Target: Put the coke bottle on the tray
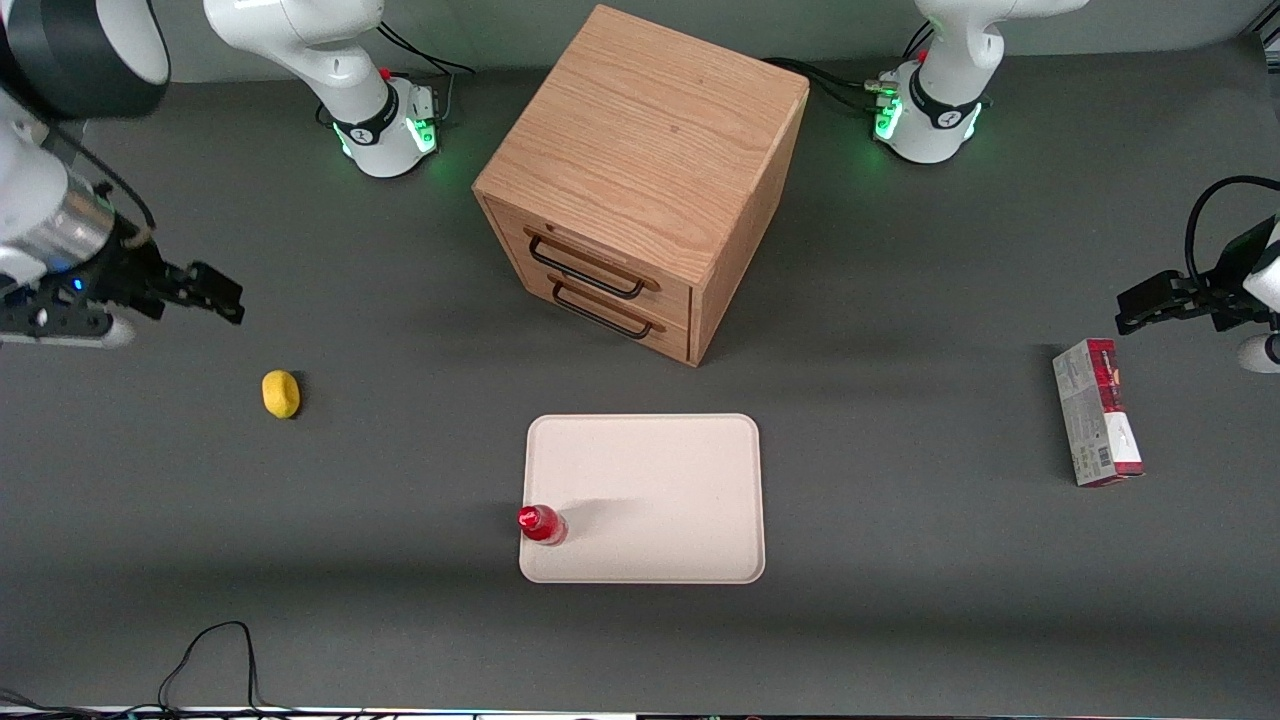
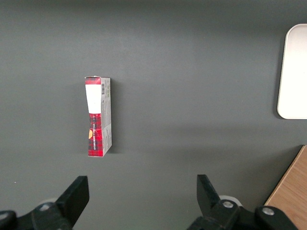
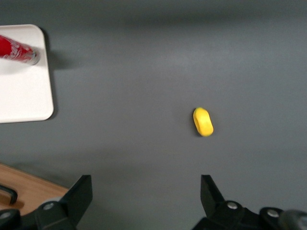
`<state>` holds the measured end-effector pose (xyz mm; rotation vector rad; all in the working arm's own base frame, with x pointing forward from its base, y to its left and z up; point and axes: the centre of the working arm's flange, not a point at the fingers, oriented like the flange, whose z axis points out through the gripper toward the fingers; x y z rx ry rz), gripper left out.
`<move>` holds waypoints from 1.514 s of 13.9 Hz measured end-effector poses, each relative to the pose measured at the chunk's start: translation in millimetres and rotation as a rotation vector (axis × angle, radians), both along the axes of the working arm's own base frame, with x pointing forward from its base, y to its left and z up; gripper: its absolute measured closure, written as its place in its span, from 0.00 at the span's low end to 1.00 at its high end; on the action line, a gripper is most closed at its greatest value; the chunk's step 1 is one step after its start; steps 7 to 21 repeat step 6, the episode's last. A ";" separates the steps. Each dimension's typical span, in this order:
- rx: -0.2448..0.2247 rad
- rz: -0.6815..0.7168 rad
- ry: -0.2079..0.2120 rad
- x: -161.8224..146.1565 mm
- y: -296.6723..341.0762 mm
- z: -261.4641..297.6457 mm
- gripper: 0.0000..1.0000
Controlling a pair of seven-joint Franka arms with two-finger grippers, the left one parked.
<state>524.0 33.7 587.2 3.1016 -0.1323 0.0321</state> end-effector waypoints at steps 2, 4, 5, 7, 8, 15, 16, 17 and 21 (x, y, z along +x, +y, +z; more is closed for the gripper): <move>0.034 -0.006 -0.002 -20.5 -1.7 13.7 0.00; 0.057 -0.004 0.011 -30.5 -10.2 18.2 0.00; 0.060 -0.002 0.025 -33.9 -15.0 18.4 0.00; 0.062 -0.003 0.032 -36.1 -18.8 19.3 0.00; 0.062 -0.003 0.032 -36.1 -18.8 19.3 0.00; 0.062 -0.003 0.032 -36.1 -18.8 19.3 0.00; 0.062 -0.003 0.032 -36.1 -18.8 19.3 0.00; 0.062 -0.003 0.032 -36.1 -18.8 19.3 0.00; 0.062 -0.003 0.032 -36.1 -18.8 19.3 0.00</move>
